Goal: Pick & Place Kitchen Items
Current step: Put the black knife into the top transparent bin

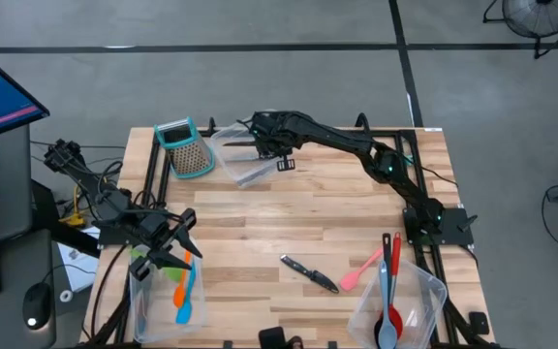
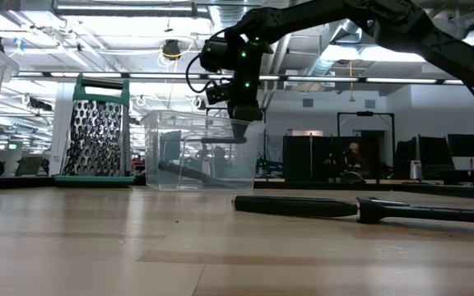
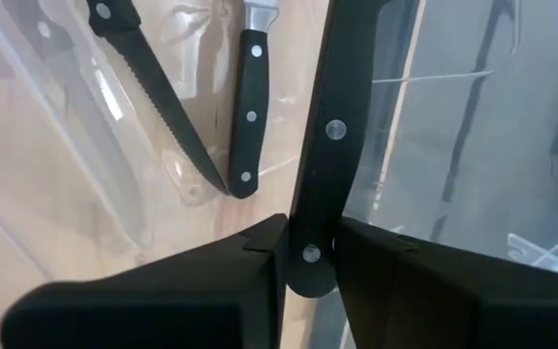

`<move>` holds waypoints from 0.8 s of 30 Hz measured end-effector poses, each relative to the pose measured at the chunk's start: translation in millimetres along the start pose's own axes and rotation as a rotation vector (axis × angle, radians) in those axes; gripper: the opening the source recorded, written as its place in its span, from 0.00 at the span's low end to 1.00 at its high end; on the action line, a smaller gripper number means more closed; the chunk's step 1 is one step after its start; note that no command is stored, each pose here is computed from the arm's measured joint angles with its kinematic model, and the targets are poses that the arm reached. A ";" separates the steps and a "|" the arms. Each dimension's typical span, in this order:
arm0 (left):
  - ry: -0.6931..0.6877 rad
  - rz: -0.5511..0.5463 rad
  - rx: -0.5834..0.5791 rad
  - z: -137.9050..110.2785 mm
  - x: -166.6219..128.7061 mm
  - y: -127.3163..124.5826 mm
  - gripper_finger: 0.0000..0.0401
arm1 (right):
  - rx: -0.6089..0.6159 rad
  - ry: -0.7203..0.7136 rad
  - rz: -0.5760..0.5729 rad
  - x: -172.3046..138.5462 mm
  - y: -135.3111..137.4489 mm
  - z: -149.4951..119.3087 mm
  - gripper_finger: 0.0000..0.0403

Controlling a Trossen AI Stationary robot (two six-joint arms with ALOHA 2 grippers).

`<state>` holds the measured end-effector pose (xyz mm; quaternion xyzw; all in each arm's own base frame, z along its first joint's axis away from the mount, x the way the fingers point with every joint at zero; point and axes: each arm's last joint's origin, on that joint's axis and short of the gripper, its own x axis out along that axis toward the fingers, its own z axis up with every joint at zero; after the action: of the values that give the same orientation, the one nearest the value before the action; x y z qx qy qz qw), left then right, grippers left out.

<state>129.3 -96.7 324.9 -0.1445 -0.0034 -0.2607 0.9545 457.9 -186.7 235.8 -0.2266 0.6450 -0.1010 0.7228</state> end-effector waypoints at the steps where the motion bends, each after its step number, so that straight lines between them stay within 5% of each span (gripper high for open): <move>1: 0.000 0.000 0.000 0.0 0.0 0.0 0.33 | -0.001 0.000 -0.001 -0.1 0.4 0.4 0.15; 7: 0.000 -0.001 0.000 0.0 0.0 0.0 0.33 | 0.015 -0.037 -0.035 -3.4 0.1 5.9 0.24; 13: 0.001 -0.001 0.030 -0.1 0.0 0.0 0.33 | 0.040 -0.125 -0.068 -30.6 0.1 11.0 0.50; 19: 0.001 -0.004 0.060 -0.1 0.0 -0.1 0.33 | 0.087 -0.170 -0.106 -116.7 3.2 -12.0 0.73; 24: 0.001 -0.003 0.108 0.0 0.0 -0.1 0.33 | 0.403 -0.373 -0.012 -228.8 18.2 -59.1 0.76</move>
<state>129.3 -96.8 324.9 -0.0925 -0.0175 -0.2618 0.9605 363.7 -82.1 426.5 -0.0965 0.4662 -0.1880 0.8591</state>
